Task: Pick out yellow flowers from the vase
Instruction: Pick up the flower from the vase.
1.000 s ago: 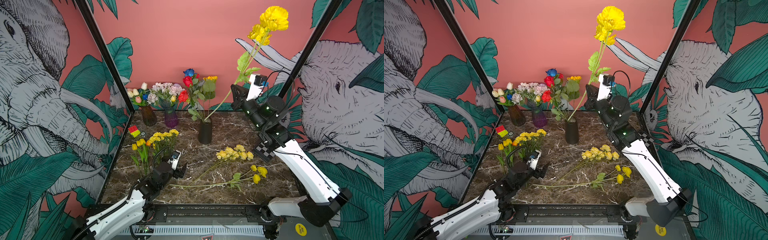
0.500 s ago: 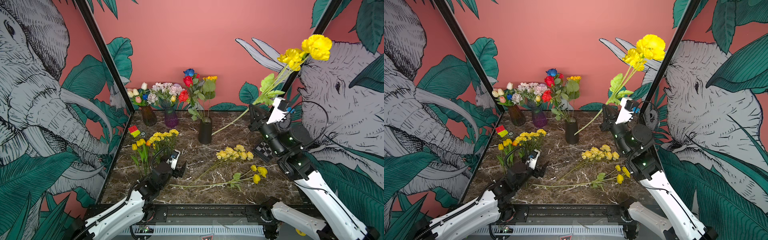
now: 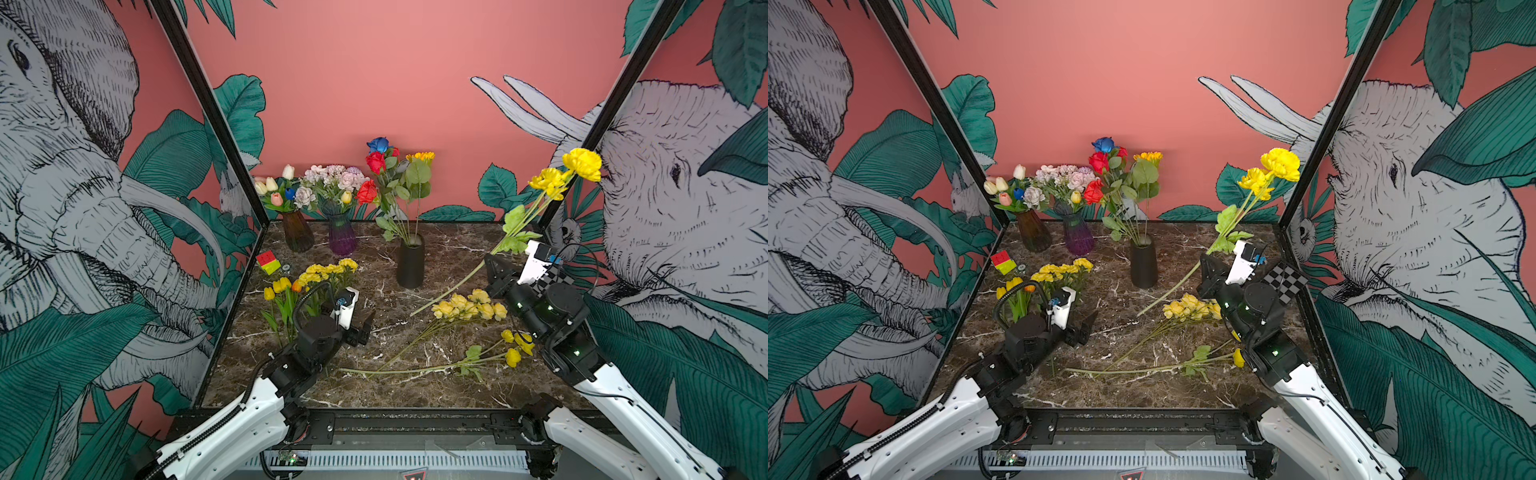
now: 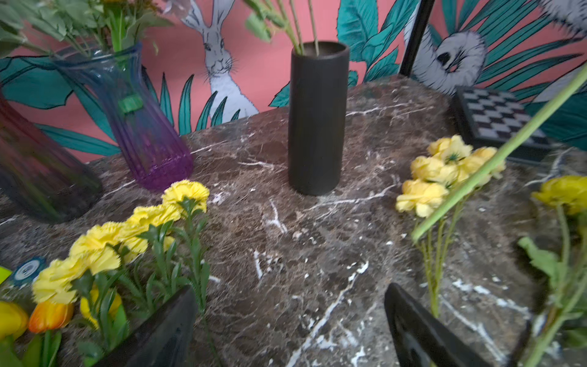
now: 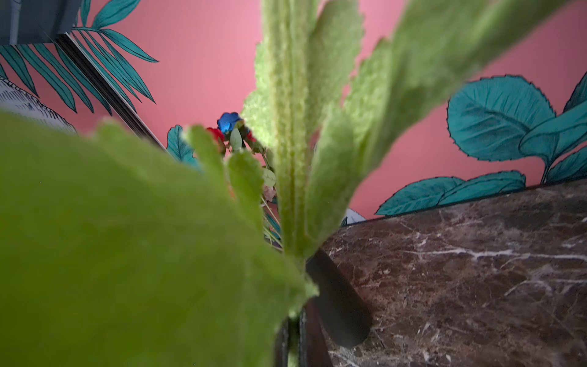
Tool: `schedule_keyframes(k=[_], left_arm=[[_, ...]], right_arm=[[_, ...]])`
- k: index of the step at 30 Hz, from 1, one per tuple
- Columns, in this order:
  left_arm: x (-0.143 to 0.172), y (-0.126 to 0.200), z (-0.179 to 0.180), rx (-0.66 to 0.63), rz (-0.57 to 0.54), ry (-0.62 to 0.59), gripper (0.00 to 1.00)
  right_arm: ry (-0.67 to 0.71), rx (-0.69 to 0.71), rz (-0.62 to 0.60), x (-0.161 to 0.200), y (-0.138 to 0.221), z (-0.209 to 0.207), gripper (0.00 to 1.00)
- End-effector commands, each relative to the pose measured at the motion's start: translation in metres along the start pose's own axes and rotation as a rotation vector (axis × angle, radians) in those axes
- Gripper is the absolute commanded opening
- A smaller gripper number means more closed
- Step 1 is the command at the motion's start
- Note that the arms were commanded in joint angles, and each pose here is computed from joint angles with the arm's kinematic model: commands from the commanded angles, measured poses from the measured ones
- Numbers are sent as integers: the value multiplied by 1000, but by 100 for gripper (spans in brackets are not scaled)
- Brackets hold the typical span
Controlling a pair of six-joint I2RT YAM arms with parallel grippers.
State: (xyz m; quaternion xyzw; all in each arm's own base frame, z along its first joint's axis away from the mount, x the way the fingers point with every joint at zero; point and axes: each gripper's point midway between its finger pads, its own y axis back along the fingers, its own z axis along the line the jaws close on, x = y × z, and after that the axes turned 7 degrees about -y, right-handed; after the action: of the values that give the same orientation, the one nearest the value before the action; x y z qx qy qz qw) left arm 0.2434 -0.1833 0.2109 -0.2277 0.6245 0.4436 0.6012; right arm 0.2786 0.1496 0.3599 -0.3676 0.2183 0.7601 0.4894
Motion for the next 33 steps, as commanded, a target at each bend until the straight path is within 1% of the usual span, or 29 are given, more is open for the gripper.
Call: schedule_keyframes(k=[1, 3, 4, 6, 8, 10, 13, 18, 23, 30, 33], left_arm=[[-32, -4, -27, 165, -18, 37, 94], [-47, -8, -47, 275, -16, 27, 94], [-55, -9, -61, 352, -18, 11, 92], [-66, -10, -83, 451, -10, -26, 90], [-74, -12, -99, 501, 7, -67, 90], [-75, -16, -113, 529, 45, -108, 90], [-74, -24, -127, 562, 106, -134, 90], [-70, -36, -140, 593, 169, -139, 86], [-66, -39, -151, 636, 205, -137, 81], [-59, -47, -157, 651, 246, -137, 69], [-56, -48, -162, 677, 260, -133, 62]], right_arm=[[-134, -92, -32, -2, -1, 12, 0], [-186, -104, -8, 12, -5, 6, 0], [-210, -102, 6, 20, -7, 2, 0], [-255, -108, 24, 32, -9, -3, 0], [-287, -108, 40, 44, -10, -8, 0], [-313, -107, 52, 55, -9, -11, 0], [-320, -118, 77, 68, -8, -8, 0], [-342, -150, 133, 96, -10, -1, 0], [-363, -164, 142, 111, -10, 3, 0], [-374, -199, 181, 123, -6, 17, 0], [-368, -207, 196, 128, -3, 21, 0]])
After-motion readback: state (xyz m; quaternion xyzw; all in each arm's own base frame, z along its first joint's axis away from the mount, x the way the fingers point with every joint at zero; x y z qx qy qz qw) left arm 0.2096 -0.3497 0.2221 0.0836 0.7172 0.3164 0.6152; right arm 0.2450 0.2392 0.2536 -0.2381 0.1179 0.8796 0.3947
